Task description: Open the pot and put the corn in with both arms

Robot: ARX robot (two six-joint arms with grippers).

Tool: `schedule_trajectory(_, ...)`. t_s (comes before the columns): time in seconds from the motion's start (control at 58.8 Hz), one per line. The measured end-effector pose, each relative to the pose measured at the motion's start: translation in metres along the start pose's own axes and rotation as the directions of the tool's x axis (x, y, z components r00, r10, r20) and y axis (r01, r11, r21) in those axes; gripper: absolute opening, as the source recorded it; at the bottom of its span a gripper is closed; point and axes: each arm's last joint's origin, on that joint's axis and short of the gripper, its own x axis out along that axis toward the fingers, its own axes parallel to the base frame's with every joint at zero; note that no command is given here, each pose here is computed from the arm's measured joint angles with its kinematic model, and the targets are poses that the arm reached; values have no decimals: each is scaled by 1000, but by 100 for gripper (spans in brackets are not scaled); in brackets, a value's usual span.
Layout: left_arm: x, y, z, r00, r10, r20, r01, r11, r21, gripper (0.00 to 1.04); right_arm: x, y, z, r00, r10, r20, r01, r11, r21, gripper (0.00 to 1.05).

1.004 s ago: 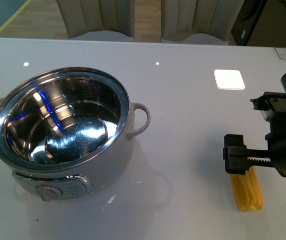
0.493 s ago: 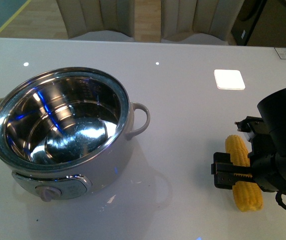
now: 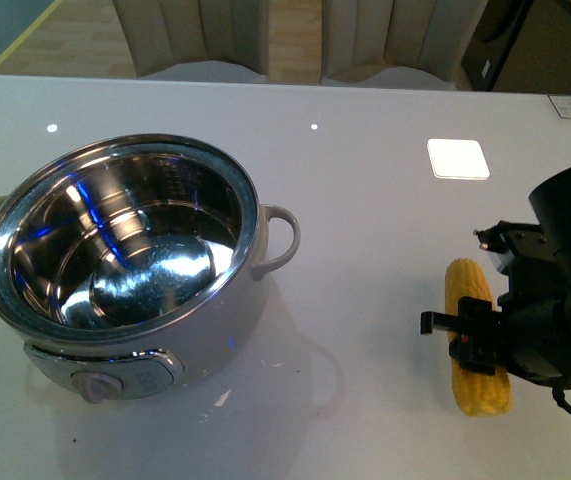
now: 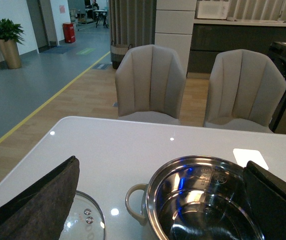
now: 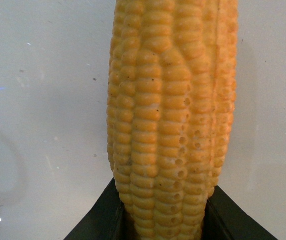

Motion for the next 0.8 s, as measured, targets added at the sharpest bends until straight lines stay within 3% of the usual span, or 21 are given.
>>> schedule_trajectory(0.391,0,0,0,1000,0,0,0,1000,0,98,-76,65,45,946,267,185,-267,963,-28,23)
schedule_trajectory(0.8,0,0,0,1000,0,0,0,1000,0,98,-88,132,61,882,439,171,-448,894,20,22)
